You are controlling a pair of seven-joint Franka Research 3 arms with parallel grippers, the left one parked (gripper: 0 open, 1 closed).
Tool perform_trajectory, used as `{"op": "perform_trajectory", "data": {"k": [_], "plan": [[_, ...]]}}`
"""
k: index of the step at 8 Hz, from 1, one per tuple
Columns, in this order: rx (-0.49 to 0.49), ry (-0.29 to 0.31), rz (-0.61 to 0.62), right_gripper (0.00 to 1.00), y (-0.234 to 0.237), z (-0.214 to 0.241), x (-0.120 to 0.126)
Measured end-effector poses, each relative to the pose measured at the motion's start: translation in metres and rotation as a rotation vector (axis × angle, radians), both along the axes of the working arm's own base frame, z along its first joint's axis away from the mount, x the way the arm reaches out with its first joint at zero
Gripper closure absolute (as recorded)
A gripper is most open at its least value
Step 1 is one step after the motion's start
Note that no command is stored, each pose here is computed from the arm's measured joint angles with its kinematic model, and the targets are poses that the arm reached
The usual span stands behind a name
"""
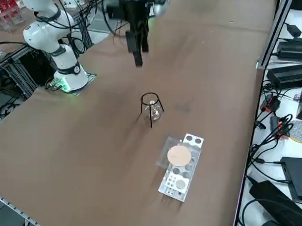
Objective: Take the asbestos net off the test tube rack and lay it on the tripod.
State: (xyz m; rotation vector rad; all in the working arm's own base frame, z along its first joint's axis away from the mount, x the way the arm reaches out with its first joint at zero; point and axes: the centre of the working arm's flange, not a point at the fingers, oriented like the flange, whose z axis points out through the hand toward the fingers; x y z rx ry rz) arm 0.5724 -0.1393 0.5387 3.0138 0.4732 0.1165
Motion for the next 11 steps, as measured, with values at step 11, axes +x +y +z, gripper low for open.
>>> {"op": "perform_trajectory", "data": {"k": [11], "plan": [[-0.384,-0.137,0.994,0.11,-0.108,-0.207,0.011]]}}
